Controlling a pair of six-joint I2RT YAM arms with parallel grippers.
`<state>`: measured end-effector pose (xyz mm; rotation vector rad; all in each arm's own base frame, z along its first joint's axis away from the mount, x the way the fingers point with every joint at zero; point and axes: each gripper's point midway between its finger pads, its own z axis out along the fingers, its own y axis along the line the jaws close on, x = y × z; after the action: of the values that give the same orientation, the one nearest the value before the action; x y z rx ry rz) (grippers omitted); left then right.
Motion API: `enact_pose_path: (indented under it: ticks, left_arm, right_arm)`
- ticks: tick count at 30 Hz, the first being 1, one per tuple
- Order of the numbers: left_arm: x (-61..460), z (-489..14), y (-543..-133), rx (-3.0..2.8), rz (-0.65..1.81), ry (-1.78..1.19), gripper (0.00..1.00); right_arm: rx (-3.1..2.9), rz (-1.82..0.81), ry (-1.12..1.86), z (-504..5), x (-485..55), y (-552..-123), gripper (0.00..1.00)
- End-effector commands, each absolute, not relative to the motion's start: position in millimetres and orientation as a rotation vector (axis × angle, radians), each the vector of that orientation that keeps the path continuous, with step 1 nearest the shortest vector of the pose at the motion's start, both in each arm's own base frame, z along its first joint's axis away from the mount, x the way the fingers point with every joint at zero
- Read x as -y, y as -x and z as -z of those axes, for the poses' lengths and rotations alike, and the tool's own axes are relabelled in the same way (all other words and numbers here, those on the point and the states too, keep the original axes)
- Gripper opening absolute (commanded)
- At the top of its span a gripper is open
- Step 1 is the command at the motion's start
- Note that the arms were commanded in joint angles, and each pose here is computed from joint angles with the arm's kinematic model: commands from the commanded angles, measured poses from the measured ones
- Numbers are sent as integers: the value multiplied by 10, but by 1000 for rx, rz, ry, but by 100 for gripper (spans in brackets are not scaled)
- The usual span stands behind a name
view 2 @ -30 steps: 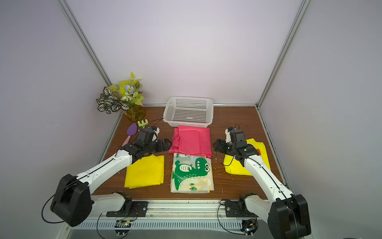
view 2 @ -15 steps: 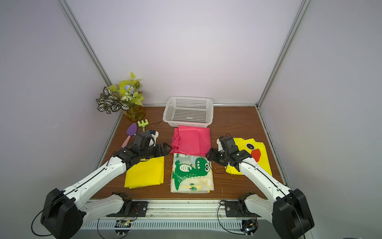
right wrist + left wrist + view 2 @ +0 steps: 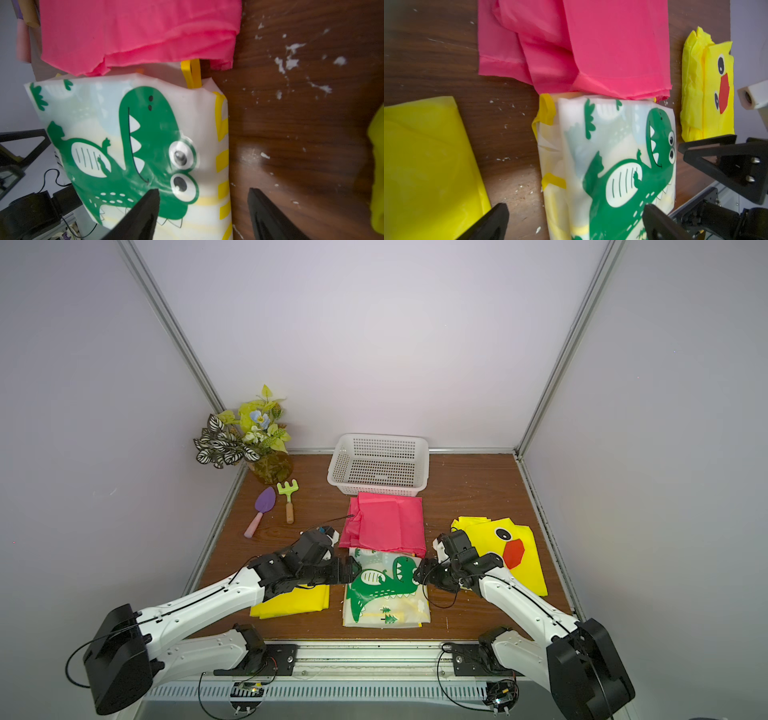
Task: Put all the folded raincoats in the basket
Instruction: Pick up the raincoat from the center of the board.
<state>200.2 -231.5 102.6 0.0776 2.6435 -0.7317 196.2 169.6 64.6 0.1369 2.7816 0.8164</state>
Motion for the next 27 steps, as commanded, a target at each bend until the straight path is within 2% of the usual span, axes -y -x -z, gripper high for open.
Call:
enact_pose_path:
  ticks: [1,13,21,27]
  left_arm:
    - [2367,-922,-1925,-2679,684,-101,100]
    - [2282,-485,-1795,-2796,551,-111,98]
    - [2483,-374,-1766,-2780,698,-115,91]
    - [2624,-282,-1655,-2828,662,-186,90]
  right_arm:
    - [-2711,-910,-111,-740,-1783,-1958,73]
    - [-2724,-947,-141,-551,-1791,-1810,73]
    - [-2730,-938,-159,-434,-1746,-1729,73]
    - [-2703,-1009,-171,-435,-1800,-1686,73]
